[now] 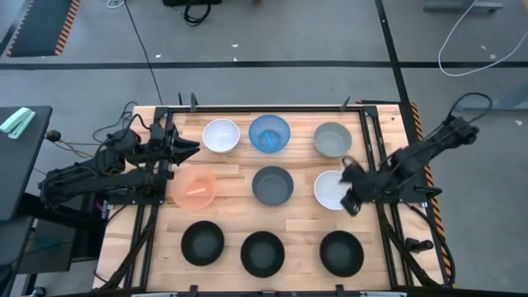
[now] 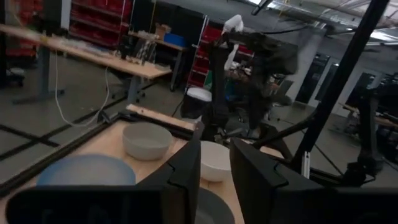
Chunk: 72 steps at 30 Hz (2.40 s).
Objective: Nest bowls inside each other
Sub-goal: Stack the right black bowl on top of the bottom white bowl
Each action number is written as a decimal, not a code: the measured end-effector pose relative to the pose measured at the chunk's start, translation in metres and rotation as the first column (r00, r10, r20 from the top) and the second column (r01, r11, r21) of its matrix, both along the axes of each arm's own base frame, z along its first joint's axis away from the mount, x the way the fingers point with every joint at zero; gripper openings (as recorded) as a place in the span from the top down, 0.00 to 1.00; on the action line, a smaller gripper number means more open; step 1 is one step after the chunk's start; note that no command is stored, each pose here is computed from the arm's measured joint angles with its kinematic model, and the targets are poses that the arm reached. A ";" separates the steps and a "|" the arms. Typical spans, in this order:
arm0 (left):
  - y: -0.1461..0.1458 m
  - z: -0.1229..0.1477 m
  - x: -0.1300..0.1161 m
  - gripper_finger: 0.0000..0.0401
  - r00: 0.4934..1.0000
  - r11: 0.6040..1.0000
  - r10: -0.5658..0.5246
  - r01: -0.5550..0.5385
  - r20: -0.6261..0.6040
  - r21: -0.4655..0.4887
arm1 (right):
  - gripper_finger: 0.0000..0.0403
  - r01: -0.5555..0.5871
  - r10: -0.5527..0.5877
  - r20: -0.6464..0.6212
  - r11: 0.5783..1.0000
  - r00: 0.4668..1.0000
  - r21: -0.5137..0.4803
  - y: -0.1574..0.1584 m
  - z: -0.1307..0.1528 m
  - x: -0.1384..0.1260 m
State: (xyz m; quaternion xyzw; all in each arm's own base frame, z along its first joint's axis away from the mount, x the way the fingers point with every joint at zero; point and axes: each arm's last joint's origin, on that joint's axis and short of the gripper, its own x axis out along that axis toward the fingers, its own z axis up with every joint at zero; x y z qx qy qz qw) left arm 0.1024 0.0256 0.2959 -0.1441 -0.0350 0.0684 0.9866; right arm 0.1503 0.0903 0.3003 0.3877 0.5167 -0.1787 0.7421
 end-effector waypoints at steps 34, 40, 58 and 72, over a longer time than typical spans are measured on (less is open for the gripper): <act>-0.002 -0.009 0.000 0.79 0.995 0.995 -0.066 0.059 -0.077 -0.082 | 0.95 0.080 -0.067 -0.194 0.995 0.979 0.061 0.071 -0.101 -0.009; -0.002 -0.009 0.000 0.80 0.994 0.992 -0.082 0.074 -0.075 -0.101 | 0.95 0.089 -0.075 -0.195 0.994 0.978 0.063 0.071 -0.106 -0.009; -0.002 -0.008 0.000 0.80 0.994 0.992 -0.082 0.074 -0.074 -0.101 | 0.94 0.110 -0.084 -0.223 0.988 0.971 0.111 0.067 -0.090 -0.014; -0.002 -0.008 0.000 0.80 0.994 0.992 -0.082 0.074 -0.074 -0.104 | 0.80 0.101 -0.077 -0.277 0.992 0.958 0.074 0.063 -0.099 -0.018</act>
